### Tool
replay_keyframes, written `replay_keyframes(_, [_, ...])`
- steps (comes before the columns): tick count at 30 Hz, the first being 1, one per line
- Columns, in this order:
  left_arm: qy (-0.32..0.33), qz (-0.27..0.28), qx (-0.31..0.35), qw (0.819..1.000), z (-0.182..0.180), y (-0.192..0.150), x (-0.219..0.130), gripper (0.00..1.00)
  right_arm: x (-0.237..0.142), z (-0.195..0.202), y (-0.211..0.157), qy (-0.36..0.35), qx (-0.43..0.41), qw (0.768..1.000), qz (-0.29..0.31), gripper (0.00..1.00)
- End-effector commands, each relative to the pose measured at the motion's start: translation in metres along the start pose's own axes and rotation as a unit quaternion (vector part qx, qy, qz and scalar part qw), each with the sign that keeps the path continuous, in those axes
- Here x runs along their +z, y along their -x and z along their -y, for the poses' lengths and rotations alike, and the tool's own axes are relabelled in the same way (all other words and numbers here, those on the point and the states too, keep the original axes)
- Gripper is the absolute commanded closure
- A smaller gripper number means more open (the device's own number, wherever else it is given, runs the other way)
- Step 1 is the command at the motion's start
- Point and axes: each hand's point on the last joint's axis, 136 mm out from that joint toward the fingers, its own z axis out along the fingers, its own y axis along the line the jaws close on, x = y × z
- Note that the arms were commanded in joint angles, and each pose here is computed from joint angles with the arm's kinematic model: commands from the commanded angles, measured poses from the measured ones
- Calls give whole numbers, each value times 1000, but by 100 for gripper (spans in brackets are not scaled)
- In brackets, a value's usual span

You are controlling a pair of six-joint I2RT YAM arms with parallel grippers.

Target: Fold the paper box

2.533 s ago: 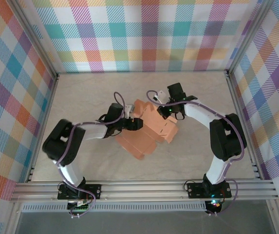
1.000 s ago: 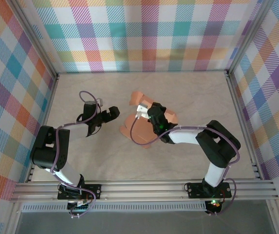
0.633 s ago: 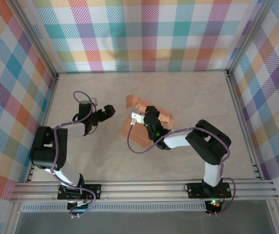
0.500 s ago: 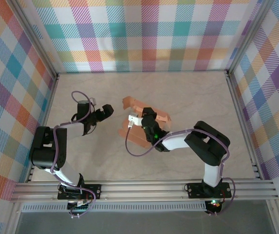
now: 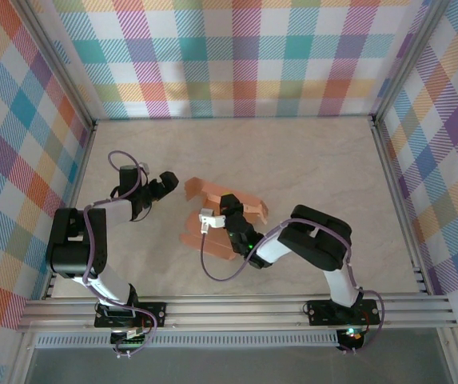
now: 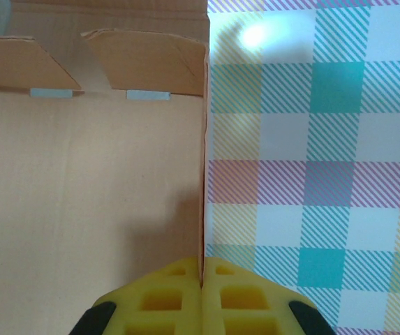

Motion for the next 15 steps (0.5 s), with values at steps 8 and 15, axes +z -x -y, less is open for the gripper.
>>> replay_keyframes(8, [-15,-13,10,1000,8,9,8,0,-4,15,2,-47,22,999,-4,100])
replay_keyframes(15, [-42,-71,34,996,26,4,30,16,-9,12,2,-42,26,999,1,100])
